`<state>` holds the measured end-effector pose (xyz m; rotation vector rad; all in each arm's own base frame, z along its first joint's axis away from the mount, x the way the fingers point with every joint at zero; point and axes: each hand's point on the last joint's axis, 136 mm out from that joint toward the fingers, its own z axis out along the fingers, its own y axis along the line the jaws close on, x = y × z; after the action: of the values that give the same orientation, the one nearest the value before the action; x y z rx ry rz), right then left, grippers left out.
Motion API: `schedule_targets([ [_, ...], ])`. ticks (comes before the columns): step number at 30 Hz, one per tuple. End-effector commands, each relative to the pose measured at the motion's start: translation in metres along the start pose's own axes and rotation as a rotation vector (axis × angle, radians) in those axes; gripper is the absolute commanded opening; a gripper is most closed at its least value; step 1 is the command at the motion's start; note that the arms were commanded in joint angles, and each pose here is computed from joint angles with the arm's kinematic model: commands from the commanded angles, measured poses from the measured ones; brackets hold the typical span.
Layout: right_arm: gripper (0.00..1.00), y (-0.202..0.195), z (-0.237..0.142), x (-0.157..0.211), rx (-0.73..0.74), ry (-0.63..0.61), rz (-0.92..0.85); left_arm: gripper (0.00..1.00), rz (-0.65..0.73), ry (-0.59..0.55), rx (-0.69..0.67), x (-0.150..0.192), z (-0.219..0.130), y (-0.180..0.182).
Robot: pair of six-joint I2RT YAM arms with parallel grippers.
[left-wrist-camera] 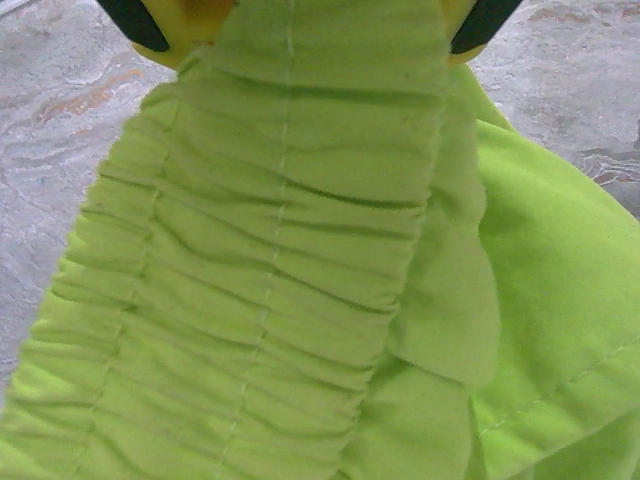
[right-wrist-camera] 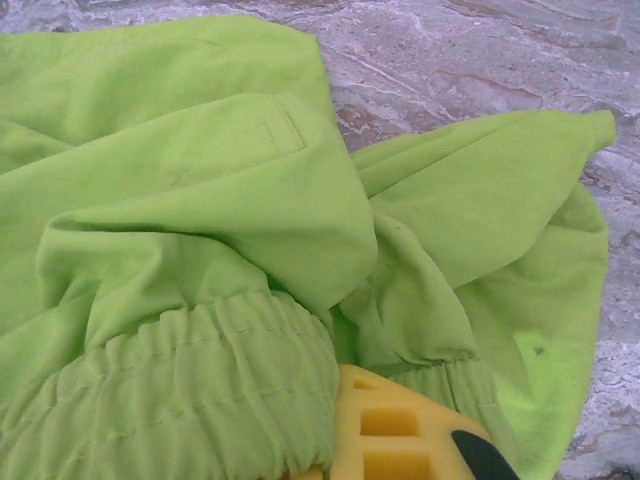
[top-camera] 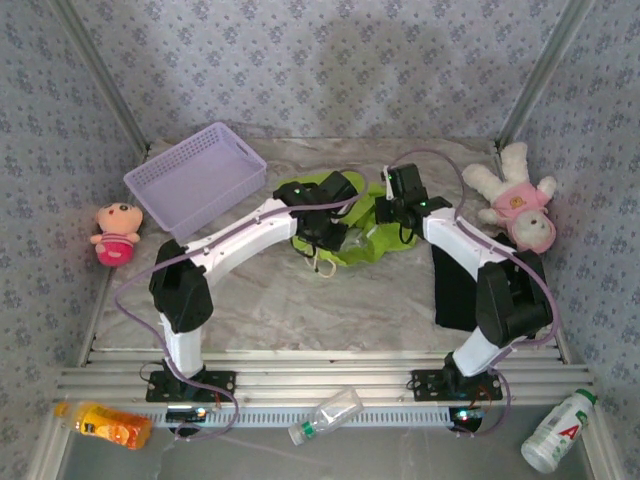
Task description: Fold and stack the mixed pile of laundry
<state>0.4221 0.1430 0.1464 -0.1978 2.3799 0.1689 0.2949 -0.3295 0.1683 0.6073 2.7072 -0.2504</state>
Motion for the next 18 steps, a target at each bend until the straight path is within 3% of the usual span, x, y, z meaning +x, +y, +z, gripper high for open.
schedule_targets([
  [1, 0.0, -0.004, -0.023, -0.032, -0.04, -0.046, 0.02, 0.04, -0.038, -0.042, -0.058, -0.013, -0.028, 0.02],
  [4, 0.0, -0.013, -0.055, -0.069, -0.11, -0.11, 0.091, 0.05, -0.073, -0.089, -0.144, -0.039, -0.046, 0.047],
  [7, 0.0, -0.024, -0.101, -0.122, -0.228, -0.205, 0.225, 0.05, -0.053, -0.207, -0.204, -0.086, -0.089, 0.062],
  [10, 0.0, -0.03, -0.167, -0.182, -0.328, -0.363, 0.309, 0.09, -0.007, -0.379, -0.227, -0.131, -0.145, 0.065],
  [12, 0.0, -0.035, -0.217, -0.211, -0.352, -0.486, 0.332, 0.16, 0.001, -0.551, -0.19, -0.153, -0.192, 0.061],
  [15, 0.0, -0.037, -0.258, -0.215, -0.356, -0.558, 0.342, 0.21, 0.005, -0.675, -0.143, -0.163, -0.234, 0.056],
  [18, 0.0, -0.037, -0.256, -0.185, -0.35, -0.513, 0.37, 0.22, 0.008, -0.657, -0.127, -0.157, -0.23, 0.054],
])
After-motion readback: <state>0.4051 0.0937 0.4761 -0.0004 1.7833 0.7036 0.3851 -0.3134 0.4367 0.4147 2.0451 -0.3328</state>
